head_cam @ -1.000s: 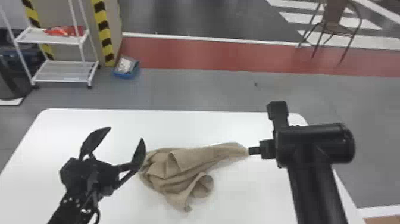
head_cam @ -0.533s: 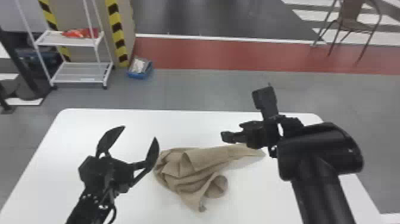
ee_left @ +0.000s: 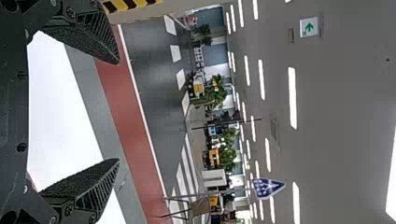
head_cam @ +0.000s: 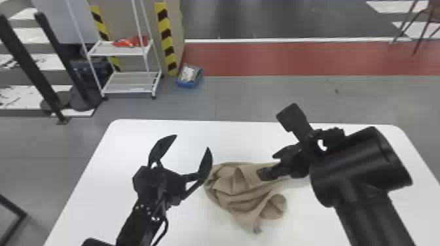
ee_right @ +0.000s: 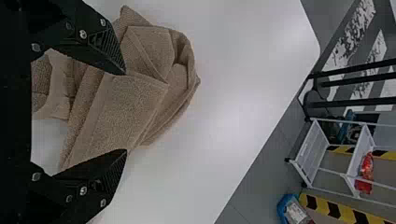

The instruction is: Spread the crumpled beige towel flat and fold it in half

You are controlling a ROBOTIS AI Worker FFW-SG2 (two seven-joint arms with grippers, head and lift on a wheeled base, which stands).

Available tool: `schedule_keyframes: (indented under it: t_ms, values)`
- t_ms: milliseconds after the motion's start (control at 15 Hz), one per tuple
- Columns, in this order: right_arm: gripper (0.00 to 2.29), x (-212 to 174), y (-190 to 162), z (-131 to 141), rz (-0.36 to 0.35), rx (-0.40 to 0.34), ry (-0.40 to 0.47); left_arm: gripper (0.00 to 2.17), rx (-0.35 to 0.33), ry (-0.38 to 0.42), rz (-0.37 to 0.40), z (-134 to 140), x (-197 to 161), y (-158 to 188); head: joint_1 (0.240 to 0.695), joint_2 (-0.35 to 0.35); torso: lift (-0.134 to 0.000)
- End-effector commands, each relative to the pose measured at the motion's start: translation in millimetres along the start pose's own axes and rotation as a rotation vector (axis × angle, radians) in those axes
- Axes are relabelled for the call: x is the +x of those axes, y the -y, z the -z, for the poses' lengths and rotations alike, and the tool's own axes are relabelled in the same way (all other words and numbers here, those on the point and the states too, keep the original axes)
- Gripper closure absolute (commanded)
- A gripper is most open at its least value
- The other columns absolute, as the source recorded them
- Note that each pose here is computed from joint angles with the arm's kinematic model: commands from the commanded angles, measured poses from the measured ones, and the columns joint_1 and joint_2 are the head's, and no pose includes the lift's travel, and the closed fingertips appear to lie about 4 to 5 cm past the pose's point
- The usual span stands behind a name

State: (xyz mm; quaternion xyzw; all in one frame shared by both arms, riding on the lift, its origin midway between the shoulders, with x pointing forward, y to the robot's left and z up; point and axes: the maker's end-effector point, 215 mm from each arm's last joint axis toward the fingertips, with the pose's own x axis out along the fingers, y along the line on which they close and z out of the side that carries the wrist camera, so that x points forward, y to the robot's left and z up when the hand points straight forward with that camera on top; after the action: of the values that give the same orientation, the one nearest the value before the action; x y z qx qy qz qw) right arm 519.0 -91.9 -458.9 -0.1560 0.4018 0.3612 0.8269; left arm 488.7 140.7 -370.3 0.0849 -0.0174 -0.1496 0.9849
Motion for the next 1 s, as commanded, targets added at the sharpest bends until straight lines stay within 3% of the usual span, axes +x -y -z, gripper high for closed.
schedule_keyframes:
  t_ms: [0, 133, 267, 933]
  values:
    - [0.35, 7.1, -6.3, 10.1, 0.003, -0.005, -0.049, 0.15, 0.002, 0.001, 0.004, -0.9, 0.9, 2.3, 0.695, 0.054, 0.0]
    - [0.5, 18.8, -13.2, 20.0, -0.019, -0.012, -0.086, 0.15, 0.009, -0.001, 0.007, 0.0, 0.8, 3.6, 0.695, 0.053, 0.0]
    - [0.5, 28.7, -16.7, 27.6, -0.033, -0.025, -0.116, 0.15, 0.009, -0.005, 0.007, 2.4, 0.6, 4.2, 0.695, 0.055, 0.0]
    - [0.5, 50.2, -17.3, 13.0, -0.001, -0.147, -0.101, 0.15, 0.02, -0.011, 0.012, 6.9, -0.1, 8.6, 0.695, 0.072, 0.0]
